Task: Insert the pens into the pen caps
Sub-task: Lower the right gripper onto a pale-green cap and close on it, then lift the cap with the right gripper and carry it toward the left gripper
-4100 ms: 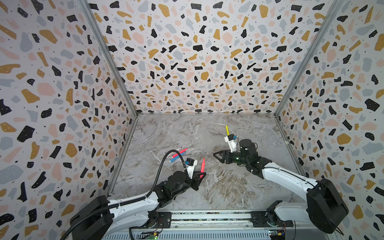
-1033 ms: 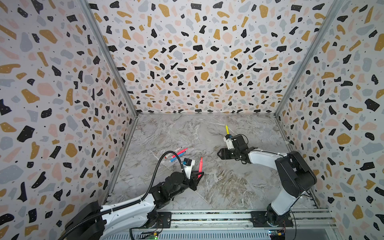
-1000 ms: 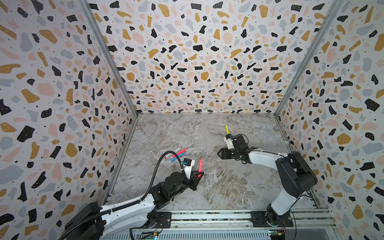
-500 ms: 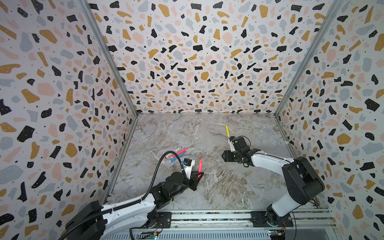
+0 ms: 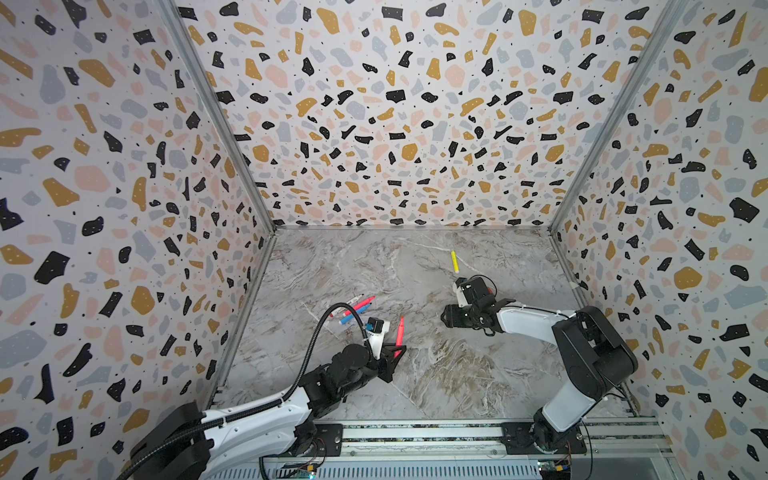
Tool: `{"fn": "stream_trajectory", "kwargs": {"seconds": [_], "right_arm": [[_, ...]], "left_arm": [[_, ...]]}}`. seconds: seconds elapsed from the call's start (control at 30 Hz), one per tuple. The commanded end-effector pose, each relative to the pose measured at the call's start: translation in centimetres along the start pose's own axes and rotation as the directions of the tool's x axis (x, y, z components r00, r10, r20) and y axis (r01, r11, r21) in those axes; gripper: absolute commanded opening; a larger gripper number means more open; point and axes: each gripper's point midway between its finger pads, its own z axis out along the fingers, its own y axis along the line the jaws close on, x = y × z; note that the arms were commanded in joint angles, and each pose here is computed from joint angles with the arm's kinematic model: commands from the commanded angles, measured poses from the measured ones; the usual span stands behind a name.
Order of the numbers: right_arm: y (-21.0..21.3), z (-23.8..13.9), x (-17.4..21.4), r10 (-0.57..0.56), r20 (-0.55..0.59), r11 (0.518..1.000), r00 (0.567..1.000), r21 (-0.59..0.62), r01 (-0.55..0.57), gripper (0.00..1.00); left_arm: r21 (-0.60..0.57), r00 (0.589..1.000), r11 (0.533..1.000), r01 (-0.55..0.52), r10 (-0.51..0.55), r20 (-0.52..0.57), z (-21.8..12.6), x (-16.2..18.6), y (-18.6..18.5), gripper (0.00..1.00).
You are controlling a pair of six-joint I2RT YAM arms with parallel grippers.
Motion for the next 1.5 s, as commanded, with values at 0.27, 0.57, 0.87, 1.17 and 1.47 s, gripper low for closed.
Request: {"fn": "stream_trajectory", "kwargs": {"seconds": [0.27,0.57,0.87,1.17,1.47], "right_arm": [[-0.7,0.4,-0.1,-0.084,-0.033,0.982,0.996,0.169,0.088,0.56],[-1.9,0.4,0.2,-0.155,-0.074,0.945,0.985,0.281,0.170,0.41],[-2.2,1.3,1.2,-0.229,-0.167,0.906,0.959,0.323,0.273,0.23],[-0.5,0.6,1.2,-0.269,-0.160,0.910,0.950,0.279,0.305,0.08],[7.9,-6.6,-3.1,-0.287,0.156,0.952,0.945,-0.063,0.299,0.07]], "left_arm": [[-0.005,0.999,1.000,-0.007,0.007,0.038,-0.4,-0.5,0.3,0.00],[-0.007,0.999,1.000,-0.006,0.007,0.034,-0.3,-0.4,0.3,0.00],[-0.004,1.000,1.000,-0.012,0.012,0.023,0.0,-0.4,0.2,0.00],[0.003,1.000,1.000,-0.012,0.012,0.026,-0.1,-0.6,0.0,0.00],[0.042,0.998,0.999,-0.017,0.015,0.057,-0.5,-1.4,-0.9,0.00]]}}
